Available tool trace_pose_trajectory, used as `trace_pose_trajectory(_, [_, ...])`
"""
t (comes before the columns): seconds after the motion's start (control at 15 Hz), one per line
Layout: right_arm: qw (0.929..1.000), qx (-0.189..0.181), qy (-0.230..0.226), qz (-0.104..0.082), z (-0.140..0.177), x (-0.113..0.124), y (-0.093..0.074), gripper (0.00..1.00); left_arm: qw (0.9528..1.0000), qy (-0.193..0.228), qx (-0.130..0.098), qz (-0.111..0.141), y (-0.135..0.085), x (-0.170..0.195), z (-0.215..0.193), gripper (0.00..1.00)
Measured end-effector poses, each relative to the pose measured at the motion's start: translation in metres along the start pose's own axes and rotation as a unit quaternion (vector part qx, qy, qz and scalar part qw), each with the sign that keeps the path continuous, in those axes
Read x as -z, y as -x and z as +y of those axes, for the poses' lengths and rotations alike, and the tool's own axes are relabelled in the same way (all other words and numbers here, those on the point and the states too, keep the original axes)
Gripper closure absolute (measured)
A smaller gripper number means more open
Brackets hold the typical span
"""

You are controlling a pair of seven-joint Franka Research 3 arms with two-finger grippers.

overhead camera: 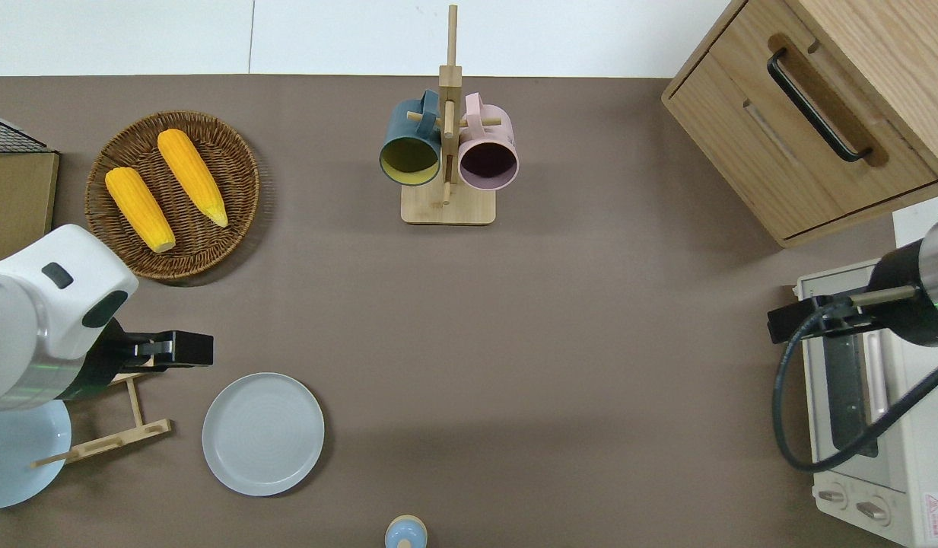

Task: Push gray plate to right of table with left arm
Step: 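Lower the left gripper beside the gray plate's edge nearest the arm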

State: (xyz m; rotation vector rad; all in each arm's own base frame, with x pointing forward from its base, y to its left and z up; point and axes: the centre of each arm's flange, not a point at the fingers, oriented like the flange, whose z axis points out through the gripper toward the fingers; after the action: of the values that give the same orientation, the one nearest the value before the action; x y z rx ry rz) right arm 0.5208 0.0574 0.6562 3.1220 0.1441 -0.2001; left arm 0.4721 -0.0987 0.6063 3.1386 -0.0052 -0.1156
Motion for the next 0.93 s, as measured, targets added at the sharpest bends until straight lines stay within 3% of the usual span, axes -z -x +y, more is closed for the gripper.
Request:
trace_pose_trajectory(0.4, [1.0,0.0,0.0,0.0,0.0,0.0,0.0,0.01,0.9999,0.008,-0.007,-0.009,0.025,-0.009,0.0,0.0])
trace_pose_trajectory(0.93, [1.0,0.0,0.0,0.0,0.0,0.0,0.0,0.01,0.9997,0.018,-0.019,0.0,0.059,-0.047,-0.01,0.0])
